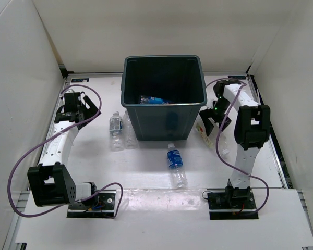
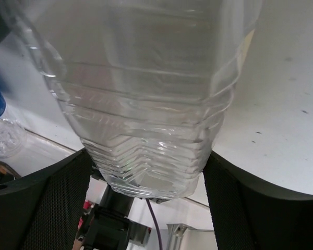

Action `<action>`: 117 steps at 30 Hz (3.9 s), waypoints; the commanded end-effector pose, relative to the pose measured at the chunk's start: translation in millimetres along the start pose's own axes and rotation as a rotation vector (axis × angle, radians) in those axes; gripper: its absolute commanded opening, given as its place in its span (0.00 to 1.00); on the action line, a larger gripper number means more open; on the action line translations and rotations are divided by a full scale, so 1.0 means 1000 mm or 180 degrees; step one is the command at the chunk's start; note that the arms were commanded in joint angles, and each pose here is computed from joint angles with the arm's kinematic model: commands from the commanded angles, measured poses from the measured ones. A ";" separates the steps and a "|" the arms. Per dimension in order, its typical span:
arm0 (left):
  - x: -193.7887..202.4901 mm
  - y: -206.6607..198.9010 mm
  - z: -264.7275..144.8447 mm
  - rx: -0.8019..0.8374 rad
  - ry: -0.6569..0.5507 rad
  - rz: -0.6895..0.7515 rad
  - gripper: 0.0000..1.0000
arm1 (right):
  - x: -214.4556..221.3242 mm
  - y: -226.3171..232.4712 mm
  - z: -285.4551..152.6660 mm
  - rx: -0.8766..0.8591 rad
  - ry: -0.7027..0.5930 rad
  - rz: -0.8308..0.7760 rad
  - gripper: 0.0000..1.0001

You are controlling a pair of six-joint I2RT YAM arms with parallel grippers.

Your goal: Put the plastic bottles in the bin

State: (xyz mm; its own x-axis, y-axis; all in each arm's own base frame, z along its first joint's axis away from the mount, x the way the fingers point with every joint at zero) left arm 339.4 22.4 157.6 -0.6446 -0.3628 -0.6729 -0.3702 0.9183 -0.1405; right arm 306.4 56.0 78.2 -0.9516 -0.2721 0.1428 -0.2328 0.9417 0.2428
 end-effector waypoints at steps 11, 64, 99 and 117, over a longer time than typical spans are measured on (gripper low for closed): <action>-0.017 -0.004 -0.004 0.0054 -0.0114 -0.0015 1.00 | -0.045 -0.040 -0.137 -0.0053 -0.1643 0.0450 0.16; -0.078 -0.003 -0.039 0.0506 -0.0595 -0.0012 1.00 | 0.005 0.201 -0.401 -0.1049 -0.4835 -0.1507 0.90; 0.063 -0.091 0.039 0.0984 0.1309 0.0788 1.00 | 0.021 0.203 -0.344 -0.1625 -0.4081 -0.0997 0.90; 0.092 -0.082 0.062 0.0801 0.1839 0.0778 0.78 | 0.010 0.140 -0.348 -0.1683 -0.4208 0.0191 0.90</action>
State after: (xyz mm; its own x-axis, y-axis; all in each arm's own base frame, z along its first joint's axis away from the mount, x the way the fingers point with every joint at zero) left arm 348.8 -78.8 52.9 -0.9707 -0.1012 -0.2178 -0.0419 0.9644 -0.2612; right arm 335.2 115.4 439.0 -0.5186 0.3919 -0.7599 -0.3579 0.7077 0.6092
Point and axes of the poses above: each gripper's point midway between its finger pads, its own z axis out along the fingers, its own y axis along the line the jaws close on, x = y × z, the point moved 1 cm from there along -z, back along the fingers, and after that the axes turned 13 degrees about z, right-handed, at the moved point
